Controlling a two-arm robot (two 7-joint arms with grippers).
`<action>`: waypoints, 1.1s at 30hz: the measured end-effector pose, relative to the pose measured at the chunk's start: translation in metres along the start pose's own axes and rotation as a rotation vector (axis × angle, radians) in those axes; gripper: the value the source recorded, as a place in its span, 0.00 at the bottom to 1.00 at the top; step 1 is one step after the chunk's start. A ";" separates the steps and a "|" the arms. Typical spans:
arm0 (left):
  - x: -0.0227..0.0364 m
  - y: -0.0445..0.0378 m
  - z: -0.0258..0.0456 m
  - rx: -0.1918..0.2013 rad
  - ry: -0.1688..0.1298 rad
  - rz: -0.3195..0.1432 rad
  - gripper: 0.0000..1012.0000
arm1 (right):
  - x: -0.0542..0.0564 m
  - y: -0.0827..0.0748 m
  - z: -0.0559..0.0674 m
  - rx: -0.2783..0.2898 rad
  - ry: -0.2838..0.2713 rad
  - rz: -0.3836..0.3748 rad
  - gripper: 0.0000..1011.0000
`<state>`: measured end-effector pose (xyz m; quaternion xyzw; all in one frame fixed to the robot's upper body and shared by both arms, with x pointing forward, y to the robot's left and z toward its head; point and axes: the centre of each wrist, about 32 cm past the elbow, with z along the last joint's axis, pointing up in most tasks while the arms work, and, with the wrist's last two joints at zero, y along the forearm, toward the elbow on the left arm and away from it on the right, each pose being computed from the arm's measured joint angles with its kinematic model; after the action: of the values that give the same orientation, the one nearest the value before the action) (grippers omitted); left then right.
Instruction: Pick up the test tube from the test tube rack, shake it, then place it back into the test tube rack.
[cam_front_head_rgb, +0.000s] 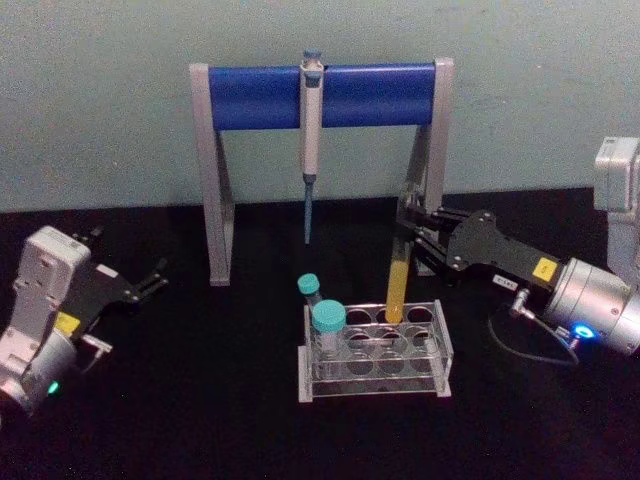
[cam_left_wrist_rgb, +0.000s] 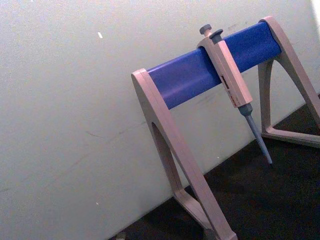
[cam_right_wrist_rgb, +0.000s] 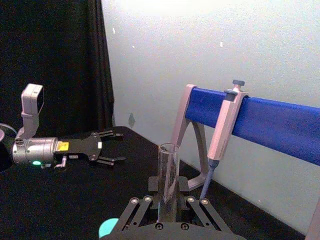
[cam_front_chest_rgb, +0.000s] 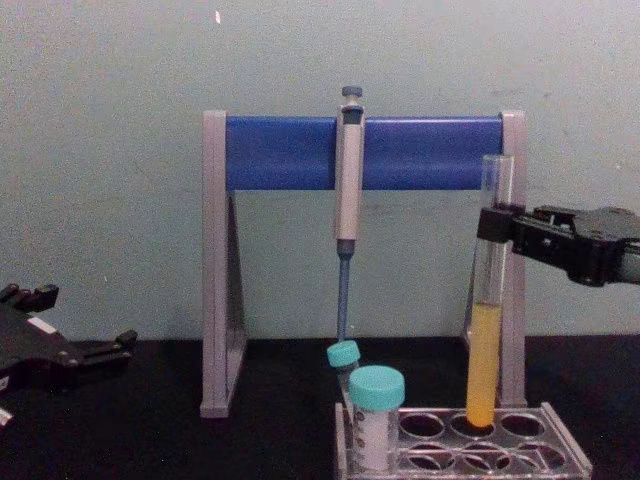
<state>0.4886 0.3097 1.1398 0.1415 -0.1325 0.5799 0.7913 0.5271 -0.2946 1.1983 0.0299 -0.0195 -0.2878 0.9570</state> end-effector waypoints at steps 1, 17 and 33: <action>0.0000 0.0000 0.0000 0.000 0.000 0.000 0.99 | 0.000 0.000 0.000 -0.001 -0.001 0.000 0.23; 0.0000 0.0000 0.0000 0.000 0.000 0.000 0.99 | 0.003 0.005 -0.008 -0.034 -0.001 -0.004 0.23; 0.0000 0.0000 0.0000 0.000 0.000 0.000 0.99 | 0.006 0.009 -0.017 -0.066 0.015 0.001 0.23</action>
<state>0.4886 0.3097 1.1398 0.1415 -0.1325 0.5799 0.7913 0.5374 -0.2897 1.1822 0.0006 -0.0027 -0.2877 0.9577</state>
